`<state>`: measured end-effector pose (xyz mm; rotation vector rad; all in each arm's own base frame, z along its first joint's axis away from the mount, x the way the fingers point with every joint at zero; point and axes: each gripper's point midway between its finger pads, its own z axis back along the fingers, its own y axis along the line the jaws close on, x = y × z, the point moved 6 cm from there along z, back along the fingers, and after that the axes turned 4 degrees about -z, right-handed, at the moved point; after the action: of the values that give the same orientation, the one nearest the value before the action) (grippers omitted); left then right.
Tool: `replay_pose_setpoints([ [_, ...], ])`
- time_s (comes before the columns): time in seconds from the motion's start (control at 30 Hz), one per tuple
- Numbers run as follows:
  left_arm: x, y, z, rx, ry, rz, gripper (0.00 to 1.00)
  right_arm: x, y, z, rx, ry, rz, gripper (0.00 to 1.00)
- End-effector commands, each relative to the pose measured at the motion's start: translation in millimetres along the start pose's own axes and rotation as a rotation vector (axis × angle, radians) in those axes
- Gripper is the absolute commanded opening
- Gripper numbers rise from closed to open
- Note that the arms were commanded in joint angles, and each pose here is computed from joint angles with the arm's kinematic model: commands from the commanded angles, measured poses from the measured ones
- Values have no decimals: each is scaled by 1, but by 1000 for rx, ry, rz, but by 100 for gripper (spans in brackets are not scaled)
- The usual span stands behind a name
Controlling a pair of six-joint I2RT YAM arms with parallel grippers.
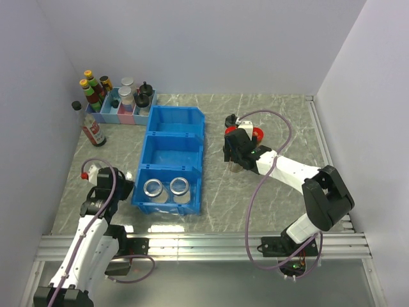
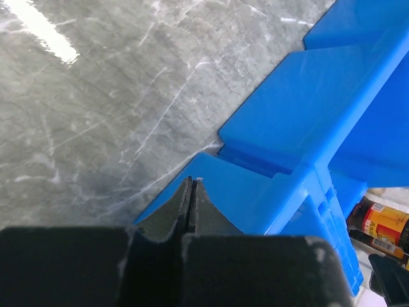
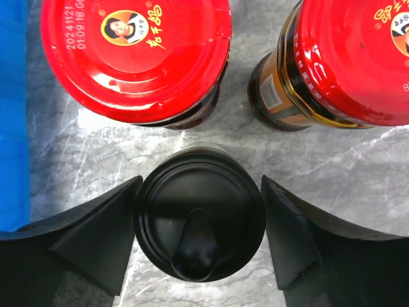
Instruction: Organize the condiment bottles
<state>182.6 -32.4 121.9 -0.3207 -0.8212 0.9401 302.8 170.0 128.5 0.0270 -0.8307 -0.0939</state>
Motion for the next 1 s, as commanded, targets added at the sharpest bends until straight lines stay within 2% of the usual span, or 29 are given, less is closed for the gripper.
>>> replay_pose_setpoints([
  [0.0,-9,-8,-2,-71,60,-23,1,18,6,1,20,-45,-39,76],
  [0.3,-16,-15,4,-120,83,-17,0,13,4,8,37,-35,-49,59],
  [0.4,-6,-17,10,-105,37,-23,0,12,3,17,62,-34,-61,42],
  [0.43,-5,-15,13,-84,30,-28,0,9,2,20,69,-26,-62,29],
  [0.5,7,-22,24,-97,-20,-25,0,12,2,33,104,-47,-78,15],
  [0.53,12,-21,28,-81,-52,-17,4,10,4,38,125,-42,-76,3],
  [0.57,14,-21,32,-84,-58,-16,12,8,4,43,140,-36,-76,0],
  [0.63,24,-28,45,-108,-103,4,26,13,7,59,180,-56,-79,0],
  [0.67,32,-31,53,-103,-137,8,46,11,12,68,197,-56,-58,0],
  [0.7,36,-31,57,-102,-157,10,55,15,14,78,218,-72,-56,0],
  [0.73,40,-33,63,-108,-179,10,70,18,17,87,232,-74,-45,0],
  [0.8,50,-37,75,-122,-221,5,92,21,32,107,300,-93,-12,0],
  [0.83,52,-38,79,-126,-230,-6,99,30,40,117,338,-112,-7,0],
  [0.97,59,-49,94,-187,-239,-20,99,53,73,140,436,-168,45,0],
])
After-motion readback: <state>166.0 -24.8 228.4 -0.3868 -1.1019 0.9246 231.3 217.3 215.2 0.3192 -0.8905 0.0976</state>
